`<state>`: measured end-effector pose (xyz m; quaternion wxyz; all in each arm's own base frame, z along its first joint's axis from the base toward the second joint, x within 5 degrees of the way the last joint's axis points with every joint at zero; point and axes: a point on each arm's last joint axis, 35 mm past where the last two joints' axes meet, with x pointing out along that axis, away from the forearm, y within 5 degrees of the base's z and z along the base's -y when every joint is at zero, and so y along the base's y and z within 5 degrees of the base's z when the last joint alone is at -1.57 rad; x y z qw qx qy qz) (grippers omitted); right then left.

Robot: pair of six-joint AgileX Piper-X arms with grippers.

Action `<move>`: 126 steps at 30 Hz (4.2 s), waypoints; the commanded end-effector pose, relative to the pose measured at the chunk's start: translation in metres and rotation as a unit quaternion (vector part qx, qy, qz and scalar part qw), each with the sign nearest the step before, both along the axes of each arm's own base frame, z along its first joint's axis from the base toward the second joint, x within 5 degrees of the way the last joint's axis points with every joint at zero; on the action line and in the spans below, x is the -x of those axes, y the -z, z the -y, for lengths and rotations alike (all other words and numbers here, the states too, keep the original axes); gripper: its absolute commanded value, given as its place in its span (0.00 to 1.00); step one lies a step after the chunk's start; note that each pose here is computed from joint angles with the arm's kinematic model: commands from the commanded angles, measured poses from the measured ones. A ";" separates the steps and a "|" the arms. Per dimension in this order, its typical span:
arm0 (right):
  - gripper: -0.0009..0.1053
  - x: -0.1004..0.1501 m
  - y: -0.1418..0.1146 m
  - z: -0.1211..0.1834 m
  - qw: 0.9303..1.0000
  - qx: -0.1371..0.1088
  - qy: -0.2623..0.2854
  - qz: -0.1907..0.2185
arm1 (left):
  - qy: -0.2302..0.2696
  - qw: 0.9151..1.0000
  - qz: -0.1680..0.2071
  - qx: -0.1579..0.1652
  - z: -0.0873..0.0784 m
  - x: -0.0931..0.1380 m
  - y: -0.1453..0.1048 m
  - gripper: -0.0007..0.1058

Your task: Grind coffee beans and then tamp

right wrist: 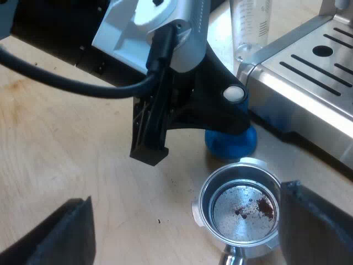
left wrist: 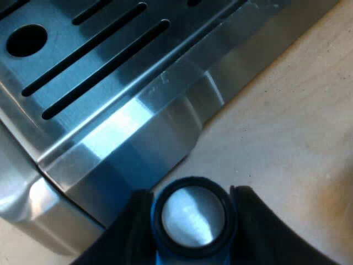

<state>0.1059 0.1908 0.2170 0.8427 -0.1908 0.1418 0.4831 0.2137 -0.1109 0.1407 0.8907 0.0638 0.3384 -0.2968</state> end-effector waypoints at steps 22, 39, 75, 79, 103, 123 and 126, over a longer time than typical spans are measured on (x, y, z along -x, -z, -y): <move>0.66 -0.002 -0.002 0.001 0.999 -0.008 0.040 -0.004 | -0.028 0.997 0.033 0.062 -0.007 0.014 -0.045 0.78; 0.66 0.001 -0.038 0.003 0.997 0.046 0.010 -0.056 | -0.018 0.990 0.099 0.101 -0.033 0.069 -0.108 0.78; 0.66 -0.048 -0.121 0.058 0.981 -0.024 0.179 -0.071 | -0.088 0.970 0.186 0.126 -0.060 0.082 -0.227 0.78; 0.66 -0.047 -0.125 0.084 0.973 -0.011 0.222 -0.064 | -0.109 0.968 0.184 0.134 -0.074 0.078 -0.227 0.78; 0.66 -0.018 -0.140 0.179 0.925 -0.022 0.377 -0.048 | -0.156 0.956 0.206 0.139 -0.091 0.122 -0.234 0.78; 0.66 0.070 -0.152 0.182 0.933 -0.010 0.351 0.078 | -0.190 0.932 0.260 0.169 -0.104 0.215 -0.226 0.78; 0.66 0.083 -0.152 0.183 0.932 -0.016 0.351 0.092 | -0.192 0.938 0.238 0.163 -0.105 0.222 -0.226 0.78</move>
